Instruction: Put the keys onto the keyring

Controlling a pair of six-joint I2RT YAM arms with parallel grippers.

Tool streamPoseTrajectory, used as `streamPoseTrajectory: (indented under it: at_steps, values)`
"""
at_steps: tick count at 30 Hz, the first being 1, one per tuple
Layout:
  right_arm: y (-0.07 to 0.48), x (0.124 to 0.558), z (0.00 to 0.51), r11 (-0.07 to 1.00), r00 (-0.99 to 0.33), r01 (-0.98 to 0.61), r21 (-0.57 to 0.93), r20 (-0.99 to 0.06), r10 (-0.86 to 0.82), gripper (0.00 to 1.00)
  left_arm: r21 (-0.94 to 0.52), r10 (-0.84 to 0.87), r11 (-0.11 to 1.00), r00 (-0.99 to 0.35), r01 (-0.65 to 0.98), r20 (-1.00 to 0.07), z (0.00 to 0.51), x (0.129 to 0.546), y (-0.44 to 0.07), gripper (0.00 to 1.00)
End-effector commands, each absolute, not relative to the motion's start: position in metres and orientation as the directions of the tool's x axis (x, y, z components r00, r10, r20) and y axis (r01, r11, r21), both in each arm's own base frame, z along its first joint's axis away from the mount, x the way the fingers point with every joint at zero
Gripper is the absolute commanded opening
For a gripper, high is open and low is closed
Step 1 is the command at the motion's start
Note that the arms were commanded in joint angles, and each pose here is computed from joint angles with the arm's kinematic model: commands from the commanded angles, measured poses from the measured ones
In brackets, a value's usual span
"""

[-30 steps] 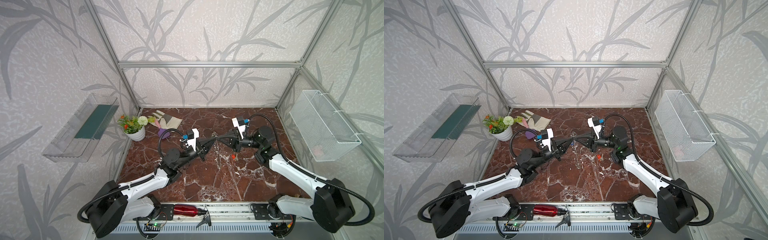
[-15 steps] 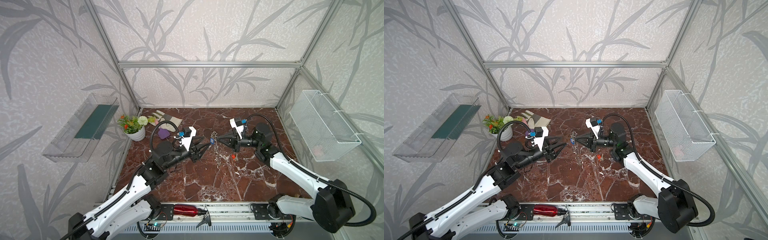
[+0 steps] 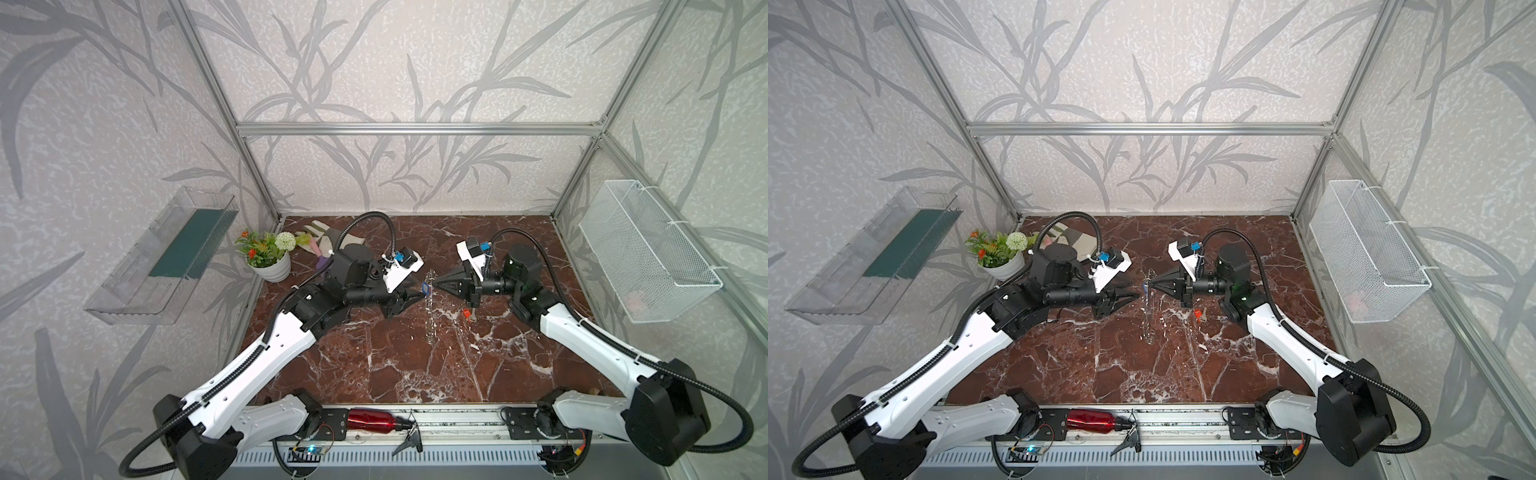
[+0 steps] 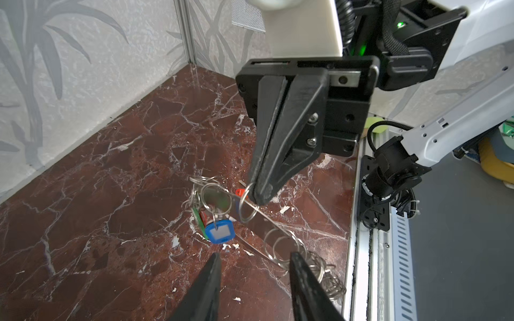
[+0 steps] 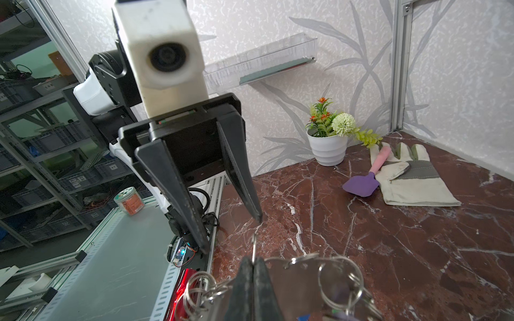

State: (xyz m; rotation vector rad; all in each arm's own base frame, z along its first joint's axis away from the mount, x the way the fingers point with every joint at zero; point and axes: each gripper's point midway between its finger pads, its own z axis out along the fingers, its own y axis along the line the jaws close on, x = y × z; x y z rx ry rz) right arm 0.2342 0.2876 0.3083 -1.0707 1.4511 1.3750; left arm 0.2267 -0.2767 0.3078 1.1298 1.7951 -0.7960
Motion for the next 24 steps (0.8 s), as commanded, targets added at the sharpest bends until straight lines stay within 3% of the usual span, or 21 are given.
streamPoseTrajectory:
  at_steps: [1, 24]
  values:
    - [0.285, 0.225, 0.327, -0.009, -0.205, -0.979, 0.205, -0.979, -0.009, 0.00, -0.026, 0.401, 0.336, -0.168, 0.942, -0.900, 0.321, 0.226, -0.279, 0.40]
    - [0.288, 0.224, 0.327, -0.047, -0.224, -0.973, 0.224, -0.975, -0.007, 0.00, -0.065, 0.404, 0.169, -0.129, 0.984, -0.905, 0.330, 0.218, -0.292, 0.33]
